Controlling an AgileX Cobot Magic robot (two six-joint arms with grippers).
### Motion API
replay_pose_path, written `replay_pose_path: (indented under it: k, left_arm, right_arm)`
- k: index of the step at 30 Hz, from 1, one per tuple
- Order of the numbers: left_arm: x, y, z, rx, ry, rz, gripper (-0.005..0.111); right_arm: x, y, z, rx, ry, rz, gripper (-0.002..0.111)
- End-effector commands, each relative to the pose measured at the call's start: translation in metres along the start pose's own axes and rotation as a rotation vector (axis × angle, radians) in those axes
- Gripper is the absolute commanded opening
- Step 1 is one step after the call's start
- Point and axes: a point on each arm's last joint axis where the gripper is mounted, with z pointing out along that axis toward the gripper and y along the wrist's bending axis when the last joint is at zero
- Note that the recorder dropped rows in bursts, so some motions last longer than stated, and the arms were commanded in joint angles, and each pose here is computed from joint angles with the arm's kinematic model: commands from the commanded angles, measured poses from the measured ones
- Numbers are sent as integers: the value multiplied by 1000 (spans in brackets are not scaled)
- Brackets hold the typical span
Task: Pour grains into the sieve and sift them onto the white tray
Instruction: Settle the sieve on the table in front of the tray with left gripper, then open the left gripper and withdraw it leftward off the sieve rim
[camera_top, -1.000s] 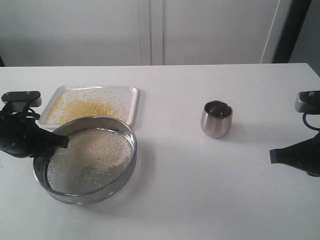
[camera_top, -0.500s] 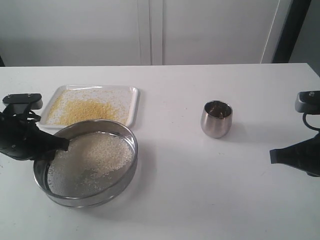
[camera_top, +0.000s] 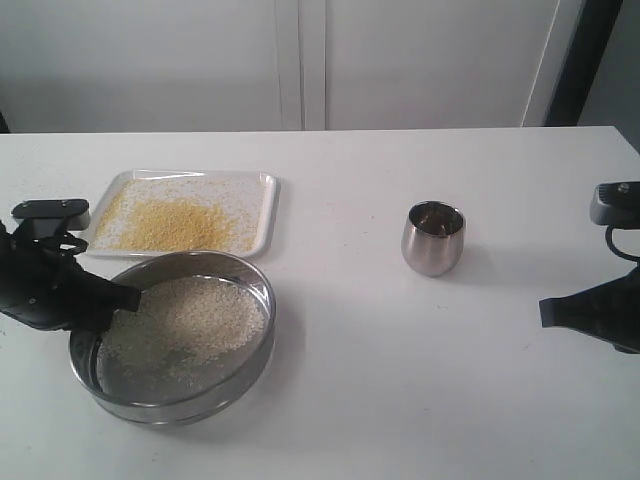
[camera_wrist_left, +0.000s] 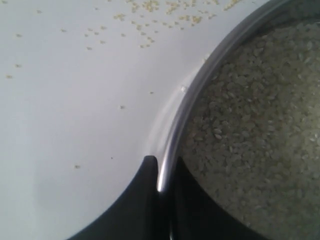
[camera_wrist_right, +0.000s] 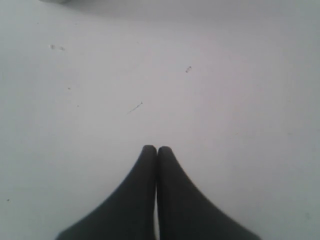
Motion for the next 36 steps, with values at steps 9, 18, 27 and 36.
replay_pose_path:
  k: [9, 18, 27, 36]
  left_arm:
    - [4, -2, -1, 16, 38, 42, 44]
    - [6, -3, -1, 25, 54, 37, 68]
    - [-3, -7, -24, 30, -32, 44, 68]
    - [-12, -12, -68, 10, -181, 132, 45]
  right_arm:
    - [0, -1, 0, 4, -9, -1, 0]
    - [0, -1, 0, 4, -9, -1, 0]
    - [0, -1, 0, 4, -8, -1, 0]
    - [0, -1, 0, 4, -8, -1, 0]
